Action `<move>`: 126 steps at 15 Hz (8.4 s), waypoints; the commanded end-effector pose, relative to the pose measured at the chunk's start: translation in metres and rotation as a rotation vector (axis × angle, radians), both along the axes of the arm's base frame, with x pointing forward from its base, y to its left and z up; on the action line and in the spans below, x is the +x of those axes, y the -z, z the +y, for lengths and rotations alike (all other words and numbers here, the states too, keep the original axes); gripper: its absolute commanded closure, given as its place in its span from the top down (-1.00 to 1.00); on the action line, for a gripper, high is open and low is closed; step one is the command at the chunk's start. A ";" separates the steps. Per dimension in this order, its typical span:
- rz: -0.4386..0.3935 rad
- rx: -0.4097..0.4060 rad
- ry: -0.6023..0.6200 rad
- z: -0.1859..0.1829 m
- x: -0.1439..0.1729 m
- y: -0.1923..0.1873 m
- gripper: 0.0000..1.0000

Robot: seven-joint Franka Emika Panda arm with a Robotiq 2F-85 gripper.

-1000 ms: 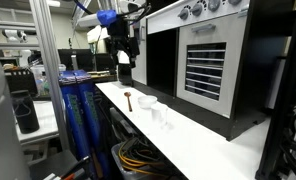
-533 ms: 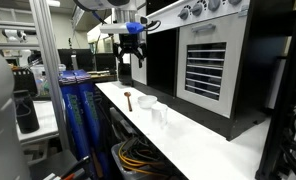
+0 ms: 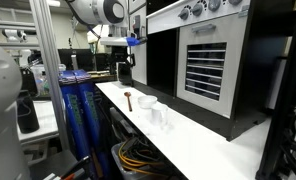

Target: Use the brown spoon to stir the contents in the white bowl

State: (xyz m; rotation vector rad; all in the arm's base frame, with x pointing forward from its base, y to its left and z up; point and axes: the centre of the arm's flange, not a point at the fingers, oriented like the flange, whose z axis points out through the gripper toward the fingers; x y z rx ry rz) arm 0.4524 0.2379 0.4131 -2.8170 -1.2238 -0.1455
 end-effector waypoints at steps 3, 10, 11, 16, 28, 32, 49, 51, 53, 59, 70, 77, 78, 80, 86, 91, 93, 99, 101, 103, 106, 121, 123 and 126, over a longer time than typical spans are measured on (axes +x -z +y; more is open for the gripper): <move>-0.013 -0.079 -0.244 0.022 0.000 0.055 1.00; -0.072 -0.110 -0.293 0.025 0.010 0.069 1.00; -0.074 -0.109 -0.293 0.025 0.012 0.071 1.00; -0.074 -0.109 -0.293 0.025 0.012 0.072 1.00; -0.075 -0.084 -0.339 0.004 0.044 0.099 1.00; -0.078 -0.082 -0.352 0.019 0.054 0.108 1.00; -0.017 -0.053 -0.337 0.091 0.111 0.160 1.00; -0.006 -0.061 -0.330 0.096 0.113 0.165 1.00; 0.003 -0.067 -0.324 0.100 0.114 0.169 1.00; 0.026 -0.080 -0.307 0.112 0.114 0.174 1.00; 0.035 -0.108 -0.250 0.112 0.117 0.182 1.00; 0.043 -0.114 -0.239 0.113 0.117 0.183 0.07; 0.050 -0.115 -0.242 0.112 0.117 0.184 -0.09; 0.063 -0.122 -0.243 0.110 0.115 0.188 -0.37; 0.063 -0.133 -0.244 0.103 0.116 0.188 -1.00; 0.016 -0.184 -0.282 0.096 0.110 0.152 -0.93; -0.021 -0.232 -0.311 0.091 0.106 0.127 -0.93; -0.101 -0.312 -0.371 0.091 0.091 0.051 -0.93; -0.103 -0.350 -0.396 0.089 0.083 0.034 -0.93; -0.108 -0.405 -0.409 0.085 0.077 0.021 -0.93; -0.096 -0.496 -0.443 0.078 0.067 0.008 -0.93; -0.009 -0.984 -0.593 0.053 0.059 0.013 -0.93; 0.006 -1.037 -0.611 0.050 0.058 0.024 -0.93; 0.024 -1.093 -0.633 0.049 0.057 0.039 -0.93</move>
